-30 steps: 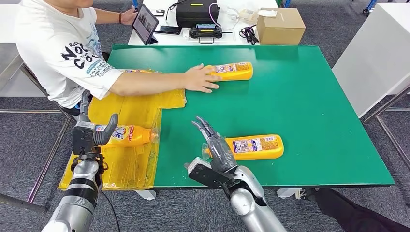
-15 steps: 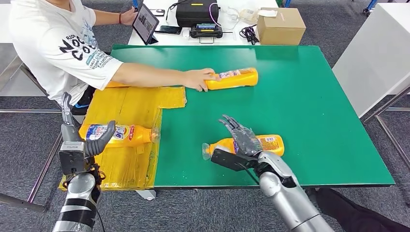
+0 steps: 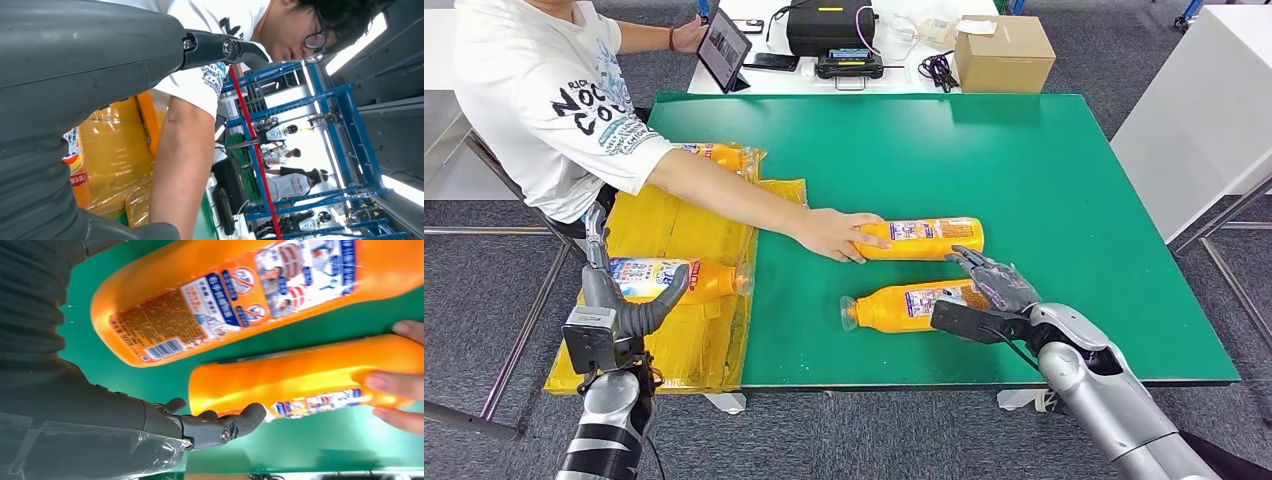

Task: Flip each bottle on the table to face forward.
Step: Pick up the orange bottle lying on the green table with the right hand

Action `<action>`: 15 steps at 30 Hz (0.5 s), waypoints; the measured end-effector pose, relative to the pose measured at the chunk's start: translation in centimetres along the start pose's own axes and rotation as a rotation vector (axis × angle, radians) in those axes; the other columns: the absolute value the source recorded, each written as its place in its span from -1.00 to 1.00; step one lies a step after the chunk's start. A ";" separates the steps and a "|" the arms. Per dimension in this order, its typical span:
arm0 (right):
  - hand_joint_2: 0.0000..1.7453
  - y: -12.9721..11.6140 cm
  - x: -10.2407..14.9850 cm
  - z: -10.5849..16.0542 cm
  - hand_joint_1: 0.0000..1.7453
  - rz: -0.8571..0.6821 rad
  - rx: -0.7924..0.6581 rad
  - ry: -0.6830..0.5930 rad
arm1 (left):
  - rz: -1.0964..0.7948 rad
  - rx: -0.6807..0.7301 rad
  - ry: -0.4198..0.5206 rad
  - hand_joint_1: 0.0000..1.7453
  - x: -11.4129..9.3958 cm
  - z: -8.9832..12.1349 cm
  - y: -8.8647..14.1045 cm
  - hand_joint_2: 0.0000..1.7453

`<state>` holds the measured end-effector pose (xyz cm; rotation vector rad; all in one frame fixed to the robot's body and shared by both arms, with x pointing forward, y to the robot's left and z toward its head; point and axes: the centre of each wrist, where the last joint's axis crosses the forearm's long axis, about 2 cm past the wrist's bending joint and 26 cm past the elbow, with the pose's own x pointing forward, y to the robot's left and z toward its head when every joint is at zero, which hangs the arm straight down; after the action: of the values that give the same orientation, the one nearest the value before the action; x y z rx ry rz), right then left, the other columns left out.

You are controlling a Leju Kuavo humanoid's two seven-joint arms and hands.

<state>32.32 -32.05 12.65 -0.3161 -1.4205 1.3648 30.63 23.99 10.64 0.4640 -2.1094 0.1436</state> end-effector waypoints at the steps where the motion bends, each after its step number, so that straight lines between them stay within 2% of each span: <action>1: 1.00 0.0 -0.1 0.1 -1.00 0.001 0.005 0.007 | 0.004 -0.005 0.003 -1.00 0.0 0.1 -0.1 1.00; 10: 1.00 0.6 -1.9 2.2 -1.00 -0.029 0.102 0.066 | 0.040 -0.057 0.038 -1.00 -0.2 0.8 -1.6 1.00; 15: 1.00 1.2 -2.3 2.4 -1.00 -0.032 0.135 0.085 | 0.060 -0.090 0.056 -1.00 -0.3 1.1 -2.7 1.00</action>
<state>30.65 -34.77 11.09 -0.2591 -1.2513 1.3979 30.94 21.26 9.62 0.3391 -2.0662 0.0947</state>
